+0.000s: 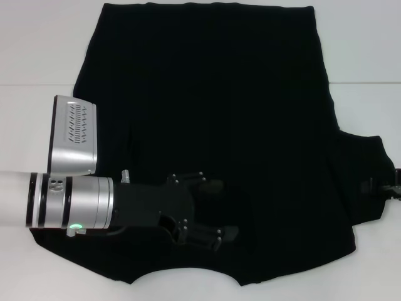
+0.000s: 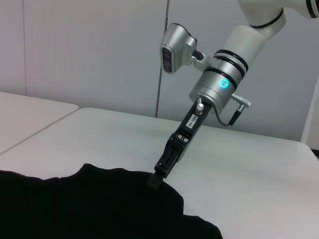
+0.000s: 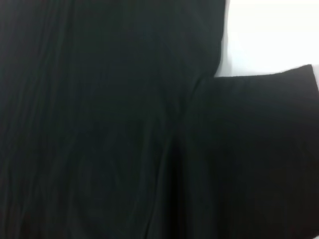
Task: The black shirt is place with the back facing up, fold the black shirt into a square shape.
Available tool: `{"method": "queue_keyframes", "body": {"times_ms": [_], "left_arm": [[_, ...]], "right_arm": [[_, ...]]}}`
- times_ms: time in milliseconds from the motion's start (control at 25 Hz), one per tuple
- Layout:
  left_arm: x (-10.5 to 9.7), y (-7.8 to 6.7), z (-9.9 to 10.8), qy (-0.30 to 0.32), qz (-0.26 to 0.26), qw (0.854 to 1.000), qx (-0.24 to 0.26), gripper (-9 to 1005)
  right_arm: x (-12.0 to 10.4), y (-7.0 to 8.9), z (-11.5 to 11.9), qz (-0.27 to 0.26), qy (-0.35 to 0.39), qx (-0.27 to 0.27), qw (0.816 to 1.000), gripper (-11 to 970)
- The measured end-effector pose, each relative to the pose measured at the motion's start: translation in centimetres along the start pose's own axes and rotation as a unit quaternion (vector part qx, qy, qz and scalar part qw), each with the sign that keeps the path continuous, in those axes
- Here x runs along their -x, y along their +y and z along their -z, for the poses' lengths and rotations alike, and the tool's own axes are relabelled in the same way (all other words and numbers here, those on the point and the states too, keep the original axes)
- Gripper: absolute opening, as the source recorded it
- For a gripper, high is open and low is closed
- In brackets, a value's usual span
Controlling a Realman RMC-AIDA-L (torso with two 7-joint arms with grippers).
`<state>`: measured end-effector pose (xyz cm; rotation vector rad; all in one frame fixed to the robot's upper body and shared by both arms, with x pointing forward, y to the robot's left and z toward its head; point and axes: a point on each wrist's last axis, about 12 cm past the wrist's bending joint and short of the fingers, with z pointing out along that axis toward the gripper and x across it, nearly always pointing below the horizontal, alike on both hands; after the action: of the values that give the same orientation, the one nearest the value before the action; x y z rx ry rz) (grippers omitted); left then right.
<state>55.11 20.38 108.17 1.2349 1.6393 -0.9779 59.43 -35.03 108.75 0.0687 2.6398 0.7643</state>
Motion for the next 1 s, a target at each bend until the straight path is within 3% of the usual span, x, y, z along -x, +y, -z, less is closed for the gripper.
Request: {"method": "queue_keyframes", "body": {"times_ms": [320,440,640,1000], "left_arm": [[0.0,0.1,0.0,0.001,0.000,1.000,0.002,949],[0.0,0.1,0.0,0.000,0.002,1.000,0.002,949],[0.1,0.0,0.0,-0.003,0.011,1.000,0.000,949],[0.0,-0.2,-0.1,-0.007,0.025,1.000,-0.003,949]], "right_arm": [[-0.2,-0.2,0.1,-0.003,-0.002,0.000,1.000,527],[-0.2,-0.4,0.1,-0.004,-0.005,-0.001,1.000,282],[-0.2,-1.0,0.6,0.001,-0.022,-0.007,1.000,55],[-0.1,-2.3,1.7,0.018,-0.062,-0.005,0.998,12]]}}
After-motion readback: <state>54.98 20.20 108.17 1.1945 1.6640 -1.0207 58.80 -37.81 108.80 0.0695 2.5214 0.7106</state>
